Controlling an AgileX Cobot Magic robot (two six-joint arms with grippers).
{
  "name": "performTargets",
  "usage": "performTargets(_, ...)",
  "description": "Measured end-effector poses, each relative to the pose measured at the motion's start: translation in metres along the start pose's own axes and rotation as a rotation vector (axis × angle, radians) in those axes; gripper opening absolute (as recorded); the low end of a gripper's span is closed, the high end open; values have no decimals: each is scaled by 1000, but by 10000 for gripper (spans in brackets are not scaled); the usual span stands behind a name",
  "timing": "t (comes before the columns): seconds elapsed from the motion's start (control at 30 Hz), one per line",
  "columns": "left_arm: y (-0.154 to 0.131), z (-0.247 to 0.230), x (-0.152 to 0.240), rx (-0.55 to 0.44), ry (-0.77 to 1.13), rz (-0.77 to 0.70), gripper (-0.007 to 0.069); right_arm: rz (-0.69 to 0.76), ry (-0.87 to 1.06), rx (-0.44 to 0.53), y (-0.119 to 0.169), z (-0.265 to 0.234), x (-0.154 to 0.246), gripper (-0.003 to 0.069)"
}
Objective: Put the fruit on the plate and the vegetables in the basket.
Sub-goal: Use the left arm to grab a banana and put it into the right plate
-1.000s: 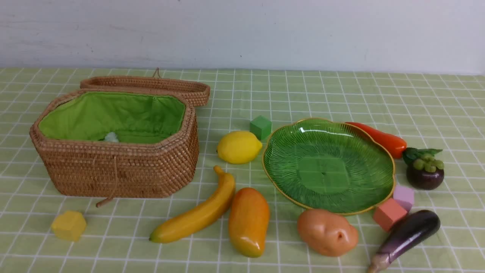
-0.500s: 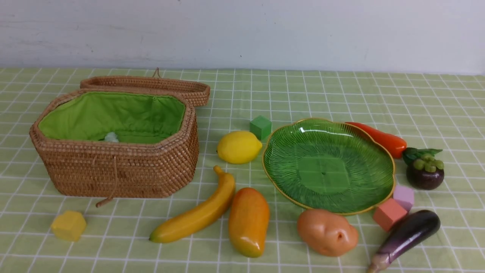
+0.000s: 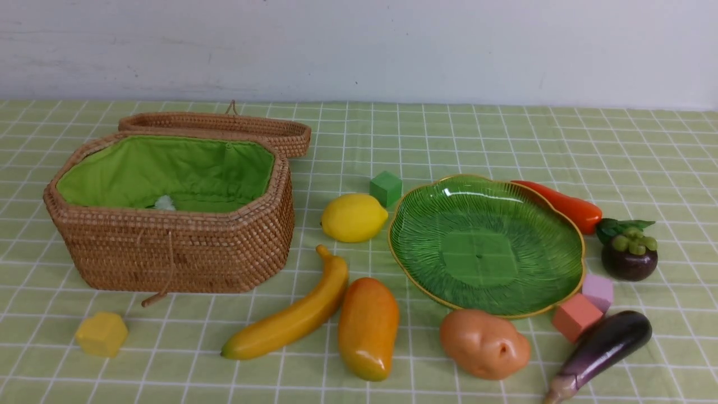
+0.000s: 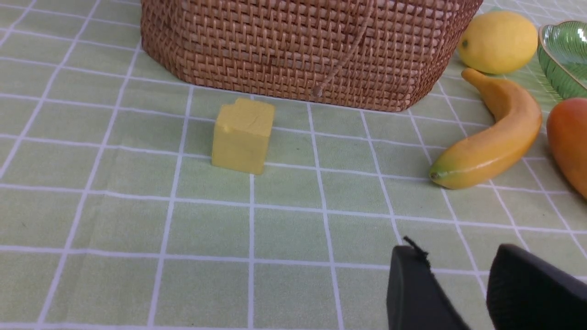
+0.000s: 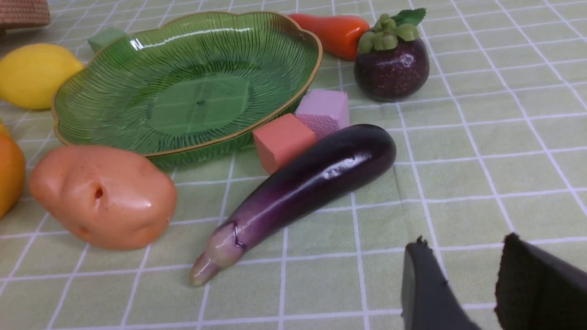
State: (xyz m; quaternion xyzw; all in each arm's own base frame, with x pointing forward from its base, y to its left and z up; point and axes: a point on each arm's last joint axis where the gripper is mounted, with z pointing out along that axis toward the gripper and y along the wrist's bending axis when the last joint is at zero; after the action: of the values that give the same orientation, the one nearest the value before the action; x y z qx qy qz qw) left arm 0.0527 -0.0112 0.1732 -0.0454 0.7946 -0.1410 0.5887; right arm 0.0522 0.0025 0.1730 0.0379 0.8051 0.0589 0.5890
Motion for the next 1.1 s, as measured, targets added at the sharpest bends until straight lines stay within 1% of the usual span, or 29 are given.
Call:
performTargets(0.03,-1,0,-2,7,-18,-23,238,0,0,0,0,0,0,241)
performTargets(0.1,-3,0,-6,33,-64,-129,238,0,0,0,0,0,0,241)
performTargets(0.2,-5,-1,-14,87,-140,-360,238,0,0,0,0,0,0,241)
performTargets(0.27,-6,-2,-19,113,-193,-463,238,0,0,0,0,0,0,241)
performTargets(0.37,-5,-4,-27,136,-284,-547,238,0,0,0,0,0,0,241)
performTargets(0.53,-2,-8,-36,157,-390,-642,234,0,0,0,0,0,0,241)
performTargets(0.57,-2,-8,-37,158,-393,-646,228,0,0,0,0,0,0,241)
performTargets(0.63,-3,-9,-39,164,-387,-650,186,-5,0,2,0,0,0,241)
performTargets(0.73,-10,-16,-52,193,-384,-629,73,-43,-3,15,-1,0,0,241)
performTargets(0.77,-11,-18,-55,200,-391,-626,64,-47,-3,17,-2,0,0,241)
performTargets(0.8,-17,-25,-67,226,-391,-607,-5,-82,-5,31,-3,0,-1,241)
performTargets(0.83,-18,-26,-68,229,-392,-603,-5,-86,-5,32,-3,0,-1,241)
performTargets(0.87,-26,-36,-82,256,-390,-555,-13,-113,-7,43,-4,0,-1,241)
performTargets(0.9,-26,-37,-83,259,-389,-547,-13,-116,-7,44,-4,0,-1,241)
performTargets(0.97,-37,-47,-101,269,-342,-432,-13,-151,-12,58,-5,0,-1,241)
performTargets(1.0,-38,-48,-102,269,-336,-422,-13,-154,-15,58,-5,0,-2,241)
performTargets(1.03,-42,-49,-107,268,-301,-375,-13,-152,-28,55,-5,0,-2,241)
performTargets(1.1,-51,-50,-120,265,-207,-284,-13,-68,-92,24,-2,1,-7,241)
